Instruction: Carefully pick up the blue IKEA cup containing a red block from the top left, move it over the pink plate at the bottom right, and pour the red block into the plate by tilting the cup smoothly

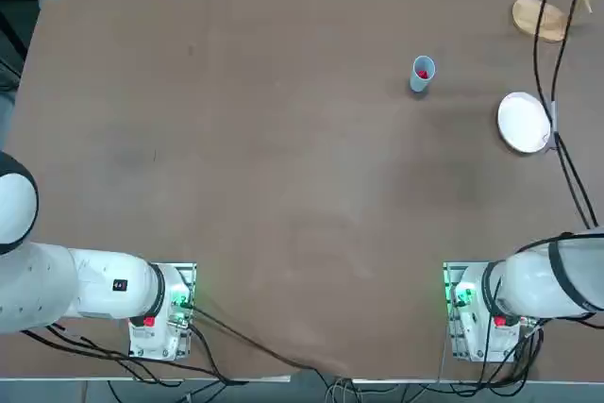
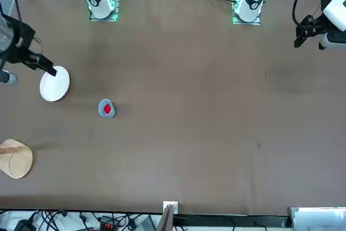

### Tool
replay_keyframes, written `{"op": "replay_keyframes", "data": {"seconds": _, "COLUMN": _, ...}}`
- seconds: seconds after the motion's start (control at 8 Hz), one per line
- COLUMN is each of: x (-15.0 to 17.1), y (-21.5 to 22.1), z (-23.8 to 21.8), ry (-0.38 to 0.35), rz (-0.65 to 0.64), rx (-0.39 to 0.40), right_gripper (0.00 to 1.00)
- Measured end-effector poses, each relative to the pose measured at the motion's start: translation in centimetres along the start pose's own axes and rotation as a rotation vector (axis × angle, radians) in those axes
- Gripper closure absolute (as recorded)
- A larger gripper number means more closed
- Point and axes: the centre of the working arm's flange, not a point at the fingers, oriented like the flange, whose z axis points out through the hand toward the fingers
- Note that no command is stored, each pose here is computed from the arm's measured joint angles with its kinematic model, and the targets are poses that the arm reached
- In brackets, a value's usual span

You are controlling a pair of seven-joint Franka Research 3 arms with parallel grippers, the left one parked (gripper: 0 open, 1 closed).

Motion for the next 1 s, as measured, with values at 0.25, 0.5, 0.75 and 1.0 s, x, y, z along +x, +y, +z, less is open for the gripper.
{"op": "replay_keyframes", "data": {"seconds": 0.25, "x": 0.5, "y": -2.1, "z": 1.6, "ry": 0.005, "rz": 0.022, "rx": 0.000, "right_gripper": 0.00}}
{"op": "replay_keyframes", "data": {"seconds": 0.5, "x": 0.9, "y": -6.4, "z": 3.5, "ry": 0.035, "rz": 0.043, "rx": 0.009, "right_gripper": 0.00}}
{"op": "replay_keyframes", "data": {"seconds": 0.75, "x": 2.4, "y": -9.3, "z": 7.1, "ry": 0.053, "rz": 0.035, "rx": 0.018, "right_gripper": 0.00}}
{"op": "replay_keyframes", "data": {"seconds": 1.0, "x": 3.8, "y": -10.1, "z": 9.9, "ry": 0.056, "rz": 0.038, "rx": 0.023, "right_gripper": 0.00}}
